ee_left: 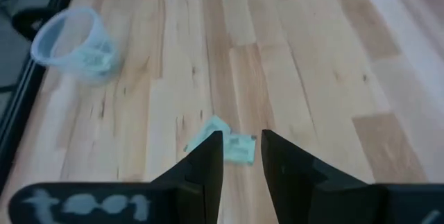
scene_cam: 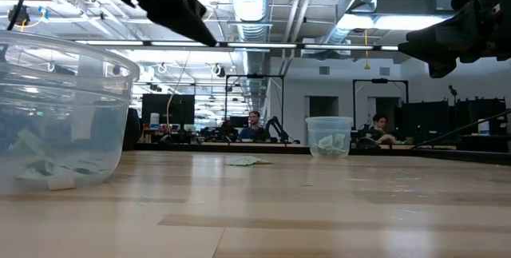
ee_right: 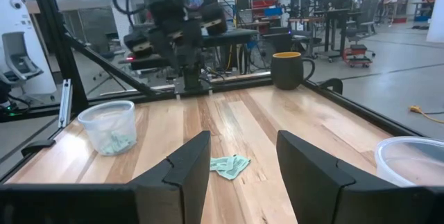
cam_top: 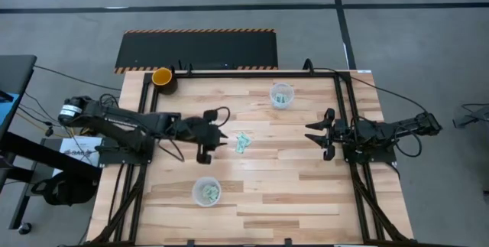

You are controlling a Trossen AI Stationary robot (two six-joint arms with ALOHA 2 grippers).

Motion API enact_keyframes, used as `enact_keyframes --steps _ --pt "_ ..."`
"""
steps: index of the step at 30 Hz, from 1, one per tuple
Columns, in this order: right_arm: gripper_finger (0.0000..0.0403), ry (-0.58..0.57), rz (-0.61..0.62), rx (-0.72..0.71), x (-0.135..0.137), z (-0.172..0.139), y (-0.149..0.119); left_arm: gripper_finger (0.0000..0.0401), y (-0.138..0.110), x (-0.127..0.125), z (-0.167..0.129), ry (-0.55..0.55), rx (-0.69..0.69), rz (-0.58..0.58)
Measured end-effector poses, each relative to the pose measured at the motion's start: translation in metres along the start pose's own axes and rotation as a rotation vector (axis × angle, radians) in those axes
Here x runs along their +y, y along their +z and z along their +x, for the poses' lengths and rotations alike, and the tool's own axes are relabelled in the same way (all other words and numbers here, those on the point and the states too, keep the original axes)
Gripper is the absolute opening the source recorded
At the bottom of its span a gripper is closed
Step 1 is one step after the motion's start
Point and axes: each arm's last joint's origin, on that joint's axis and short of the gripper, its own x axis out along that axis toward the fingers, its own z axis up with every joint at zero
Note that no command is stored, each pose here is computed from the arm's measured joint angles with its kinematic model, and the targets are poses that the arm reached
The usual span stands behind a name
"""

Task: Pick and place Stevia / Truvia into bins
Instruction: Put the stevia packet into the bottom container

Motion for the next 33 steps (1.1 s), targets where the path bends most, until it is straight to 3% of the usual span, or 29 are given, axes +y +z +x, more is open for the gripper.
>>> enact_keyframes --steps 6,11,23,33 --pt "0.0159 0.0 0.0 0.0 0.0 0.0 0.0 0.0089 0.0 0.019 0.012 -0.055 -0.044 -0.024" --pt "0.0159 0.0 0.0 0.0 0.0 0.0 0.0 0.0089 -0.011 0.025 0.038 -0.068 0.018 0.012" --pt "0.0159 0.0 0.0 0.0 0.0 0.0 0.0 0.0088 -0.028 0.023 0.107 -0.238 0.028 0.078" --pt "0.0159 0.0 0.001 -0.001 0.0 0.0 0.0 0.0088 -0.034 0.025 0.129 -0.284 0.071 0.063"
